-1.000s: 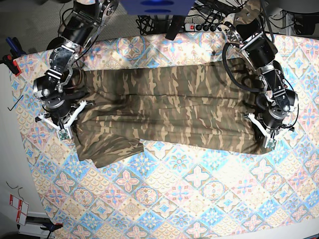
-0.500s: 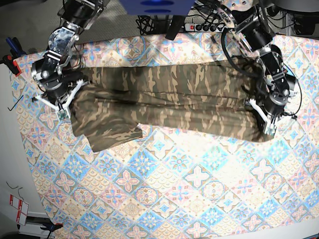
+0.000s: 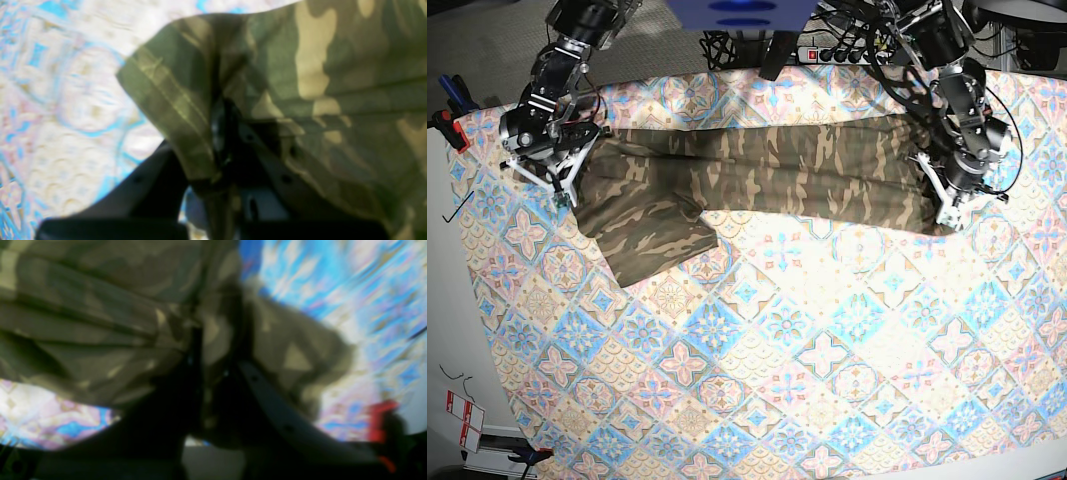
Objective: Fold the T-shirt properly
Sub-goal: 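Lift the hem with both grippers and fold it toward the collar, then lay the folded hem down near the collar with both grippers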
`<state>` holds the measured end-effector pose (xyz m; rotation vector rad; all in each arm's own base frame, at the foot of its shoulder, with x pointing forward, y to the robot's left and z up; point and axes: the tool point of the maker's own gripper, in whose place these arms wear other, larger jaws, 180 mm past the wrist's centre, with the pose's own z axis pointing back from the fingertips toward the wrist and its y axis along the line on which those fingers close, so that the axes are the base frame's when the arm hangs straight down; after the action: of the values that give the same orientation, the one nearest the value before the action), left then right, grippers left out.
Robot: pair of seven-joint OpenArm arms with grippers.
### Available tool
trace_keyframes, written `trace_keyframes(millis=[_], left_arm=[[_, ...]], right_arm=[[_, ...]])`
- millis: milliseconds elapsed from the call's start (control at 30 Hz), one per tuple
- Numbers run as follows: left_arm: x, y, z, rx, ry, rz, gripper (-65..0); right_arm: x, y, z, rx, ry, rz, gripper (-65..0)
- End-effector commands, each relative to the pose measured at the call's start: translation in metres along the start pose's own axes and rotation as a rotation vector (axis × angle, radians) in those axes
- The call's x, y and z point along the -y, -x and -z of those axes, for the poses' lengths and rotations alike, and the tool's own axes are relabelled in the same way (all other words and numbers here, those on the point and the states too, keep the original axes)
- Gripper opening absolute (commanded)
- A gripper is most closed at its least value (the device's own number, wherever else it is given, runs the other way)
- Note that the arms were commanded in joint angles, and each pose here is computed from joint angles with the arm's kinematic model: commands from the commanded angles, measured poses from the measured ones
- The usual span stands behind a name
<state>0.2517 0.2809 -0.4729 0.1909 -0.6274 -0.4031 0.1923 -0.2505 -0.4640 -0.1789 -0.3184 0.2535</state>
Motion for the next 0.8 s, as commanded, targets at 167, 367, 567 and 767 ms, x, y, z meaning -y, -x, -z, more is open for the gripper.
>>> trace_keyframes(millis=[167, 367, 567, 767], left_arm=[[0.017, 0.041, 0.013, -0.160, 0.052, 0.075, -60.3], [0.023, 0.050, 0.015, -0.183, 0.072, 0.072, -49.2], [0.029, 0.062, 0.012, -0.207, 0.085, 0.076, -48.3], [0.028, 0.062, 0.010, -0.205, 0.079, 0.072, -48.6]], right_arm=[[0.008, 0.002, 0.008, -0.057, 0.009, 0.008, -55.3], [0.015, -0.002, 0.006, -0.076, 0.024, 0.014, -31.9], [0.041, -0.029, -0.021, 0.024, 0.124, 0.009, -26.8], [0.058, -0.048, -0.046, 0.095, 0.200, 0.002, -26.8]])
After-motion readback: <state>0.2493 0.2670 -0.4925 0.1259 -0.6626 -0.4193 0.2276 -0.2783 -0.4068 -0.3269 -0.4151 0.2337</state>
